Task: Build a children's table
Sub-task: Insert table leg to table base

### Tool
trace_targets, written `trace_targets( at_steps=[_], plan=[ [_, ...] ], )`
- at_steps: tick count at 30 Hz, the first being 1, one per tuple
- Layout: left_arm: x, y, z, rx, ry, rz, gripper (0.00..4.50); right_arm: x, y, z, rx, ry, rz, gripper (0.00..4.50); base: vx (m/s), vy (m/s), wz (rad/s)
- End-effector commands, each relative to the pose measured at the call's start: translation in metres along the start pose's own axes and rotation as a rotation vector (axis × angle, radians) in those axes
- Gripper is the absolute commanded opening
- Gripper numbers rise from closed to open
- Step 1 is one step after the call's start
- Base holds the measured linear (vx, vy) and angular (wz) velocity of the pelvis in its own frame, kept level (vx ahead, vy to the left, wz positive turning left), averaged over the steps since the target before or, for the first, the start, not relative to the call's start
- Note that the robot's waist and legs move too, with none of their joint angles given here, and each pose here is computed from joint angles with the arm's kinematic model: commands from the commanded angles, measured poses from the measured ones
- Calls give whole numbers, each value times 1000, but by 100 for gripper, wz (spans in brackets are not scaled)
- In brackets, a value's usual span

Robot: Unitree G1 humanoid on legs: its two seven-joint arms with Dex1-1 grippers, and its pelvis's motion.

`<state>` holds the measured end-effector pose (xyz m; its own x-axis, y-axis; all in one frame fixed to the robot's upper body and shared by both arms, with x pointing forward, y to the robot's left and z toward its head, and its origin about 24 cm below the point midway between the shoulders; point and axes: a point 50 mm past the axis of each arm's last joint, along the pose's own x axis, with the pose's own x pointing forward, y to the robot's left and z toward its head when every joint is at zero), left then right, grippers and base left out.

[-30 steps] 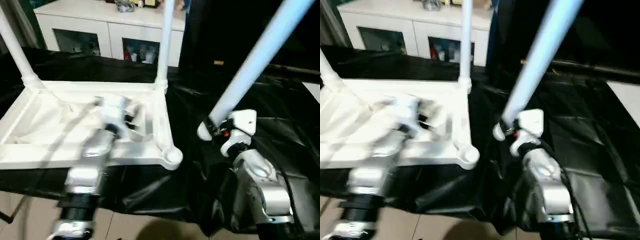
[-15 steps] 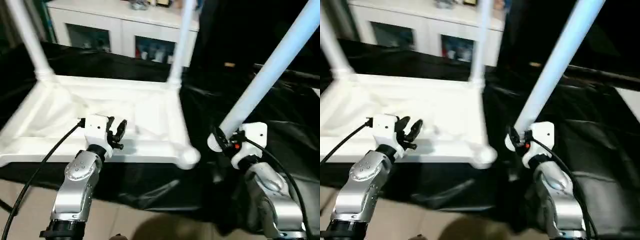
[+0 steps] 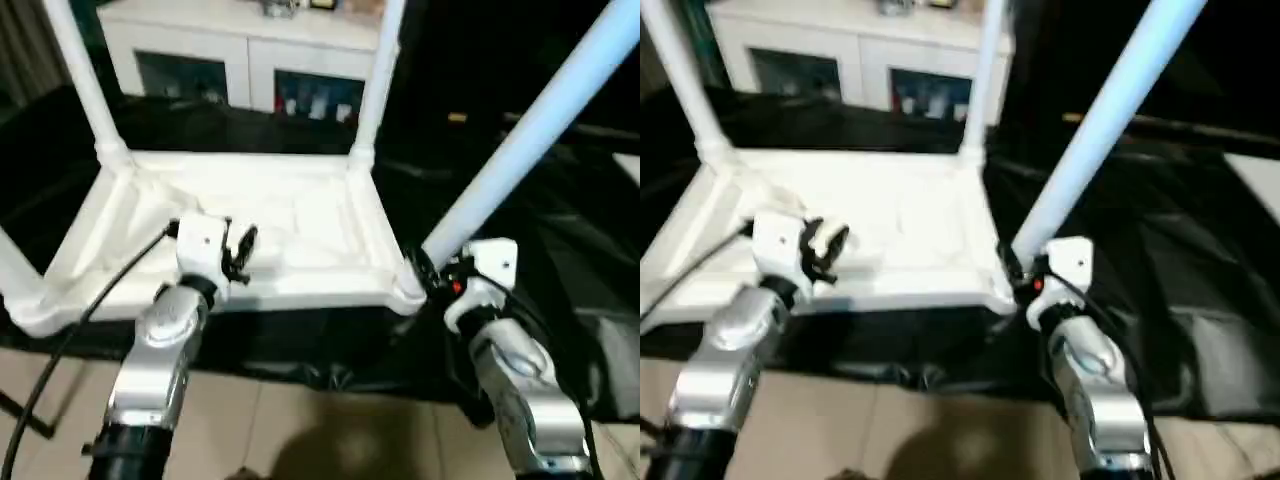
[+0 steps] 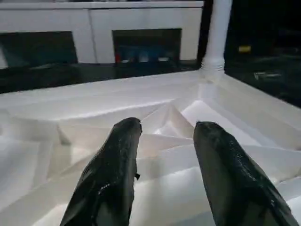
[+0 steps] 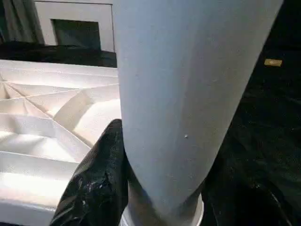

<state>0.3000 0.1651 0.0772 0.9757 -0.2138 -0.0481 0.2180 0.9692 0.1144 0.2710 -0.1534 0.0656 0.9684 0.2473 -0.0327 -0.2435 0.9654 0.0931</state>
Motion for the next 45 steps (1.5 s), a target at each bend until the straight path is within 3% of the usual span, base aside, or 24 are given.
trace_targets(
  at_steps=[1,7,13,30,35,38,41,43,45],
  plan=[
    [3,-7,4,4,-9,-16,214,-2,-8,6,-15,-25,-31,185,-78,-128,-12],
    [6,-7,8,-18,-26,-58,214,-2,-4,3,25,-7,-1,185,-66,-52,-36],
    [6,-9,8,-23,-23,-66,214,-1,-3,4,-7,-1,13,185,-37,-9,11],
    [7,-10,6,-18,-15,-77,214,1,0,4,3,-1,48,185,109,3,6],
    [1,-31,6,-45,-16,-309,214,-2,-1,7,-23,3,99,185,136,22,2],
    [-15,-59,2,-41,6,-680,214,-5,2,13,-22,-14,187,185,6,-21,3],
    [-22,-66,-1,-52,20,-833,250,-6,5,18,-13,-21,252,185,-8,-63,3],
    [-25,-69,-5,-19,89,-981,253,-6,9,23,-15,-1,336,185,-20,-28,-1],
    [-25,-70,-7,11,121,-1013,264,-6,9,23,-26,12,358,185,-56,-26,4]
  ],
)
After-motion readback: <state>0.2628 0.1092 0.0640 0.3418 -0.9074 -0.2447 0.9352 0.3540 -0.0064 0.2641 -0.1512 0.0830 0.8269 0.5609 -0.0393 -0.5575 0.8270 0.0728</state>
